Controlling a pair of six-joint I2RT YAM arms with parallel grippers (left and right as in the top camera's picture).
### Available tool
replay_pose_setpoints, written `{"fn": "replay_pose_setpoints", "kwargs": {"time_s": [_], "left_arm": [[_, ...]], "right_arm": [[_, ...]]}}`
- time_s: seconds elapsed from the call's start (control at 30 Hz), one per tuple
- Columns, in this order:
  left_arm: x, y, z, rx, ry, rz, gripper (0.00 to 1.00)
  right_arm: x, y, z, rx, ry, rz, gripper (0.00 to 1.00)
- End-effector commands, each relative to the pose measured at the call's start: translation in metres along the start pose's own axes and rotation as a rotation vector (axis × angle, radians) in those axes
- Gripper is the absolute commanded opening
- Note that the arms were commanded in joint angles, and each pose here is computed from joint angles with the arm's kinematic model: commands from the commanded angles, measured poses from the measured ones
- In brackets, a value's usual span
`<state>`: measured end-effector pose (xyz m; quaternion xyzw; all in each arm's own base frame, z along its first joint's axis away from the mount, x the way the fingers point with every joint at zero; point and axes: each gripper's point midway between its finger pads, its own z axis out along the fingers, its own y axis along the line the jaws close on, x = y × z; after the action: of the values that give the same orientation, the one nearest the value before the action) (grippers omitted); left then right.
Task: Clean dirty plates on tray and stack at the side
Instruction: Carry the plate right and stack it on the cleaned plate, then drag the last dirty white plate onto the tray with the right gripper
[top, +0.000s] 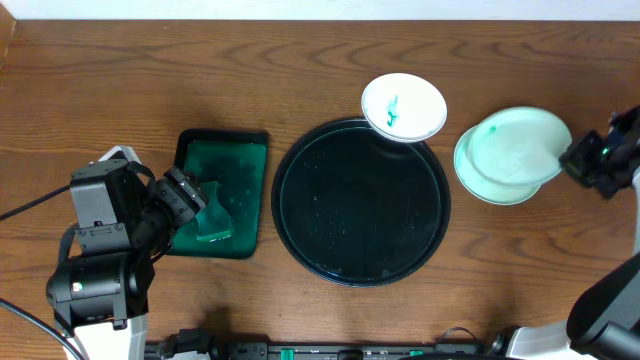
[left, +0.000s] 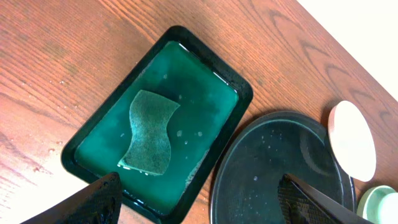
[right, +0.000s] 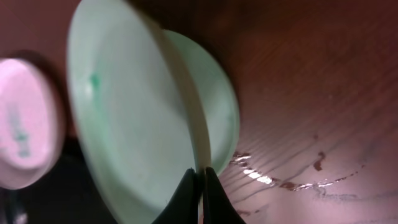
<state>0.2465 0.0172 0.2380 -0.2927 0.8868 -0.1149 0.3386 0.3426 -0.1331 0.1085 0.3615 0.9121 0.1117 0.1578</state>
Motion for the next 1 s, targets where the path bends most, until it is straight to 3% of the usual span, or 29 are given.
{"fn": "replay_pose_setpoints", "kwargs": {"time_s": [0.0, 0.03, 0.1, 0.33, 0.4, 0.5, 0.63, 0.67, 0.83, 0.97], "left_arm": [[-0.006, -0.003, -0.006, 0.006, -0.02, 0.005, 0.81], [-0.006, -0.003, -0.006, 0.006, -0.02, 0.005, 0.8], [-0.006, -0.003, -0.006, 0.006, -0.021, 0.005, 0.8], [-0.006, -0.003, -0.006, 0.006, -0.02, 0.005, 0.81], [-0.006, -0.003, -0.006, 0.006, -0.02, 0.005, 0.8], [-0.006, -0.003, -0.006, 0.006, -0.02, 0.005, 0.8], [-0.006, -0.003, -0.006, 0.006, -0.02, 0.005, 0.8], [-0.006, -0.003, -0.006, 0.006, -0.02, 0.005, 0.8], [-0.006, -0.003, -0.006, 0.006, -0.02, 0.005, 0.81], [-0.006, -0.003, -0.006, 0.006, -0.021, 0.005, 0.8]], "right_arm": [[0.009, -0.01, 0.027, 0.001, 0.0, 0.018, 0.01], [0.007, -0.007, 0.032, -0.018, -0.021, 0.02, 0.02], [-0.001, -0.003, 0.034, -0.039, -0.058, 0.006, 0.33], [-0.021, 0.072, -0.022, -0.265, -0.153, -0.197, 0.31], [-0.016, 0.101, -0.042, -0.308, -0.179, -0.303, 0.35], [0.024, 0.175, -0.053, -0.37, -0.206, -0.604, 0.5], [0.045, 0.201, -0.018, -0.223, -0.225, -0.735, 0.68], [0.052, 0.213, 0.009, -0.163, -0.23, -0.781, 0.8], [0.054, 0.226, 0.079, -0.098, -0.23, -0.819, 0.83], [0.054, 0.222, 0.12, -0.118, -0.188, -0.73, 0.85]]}}
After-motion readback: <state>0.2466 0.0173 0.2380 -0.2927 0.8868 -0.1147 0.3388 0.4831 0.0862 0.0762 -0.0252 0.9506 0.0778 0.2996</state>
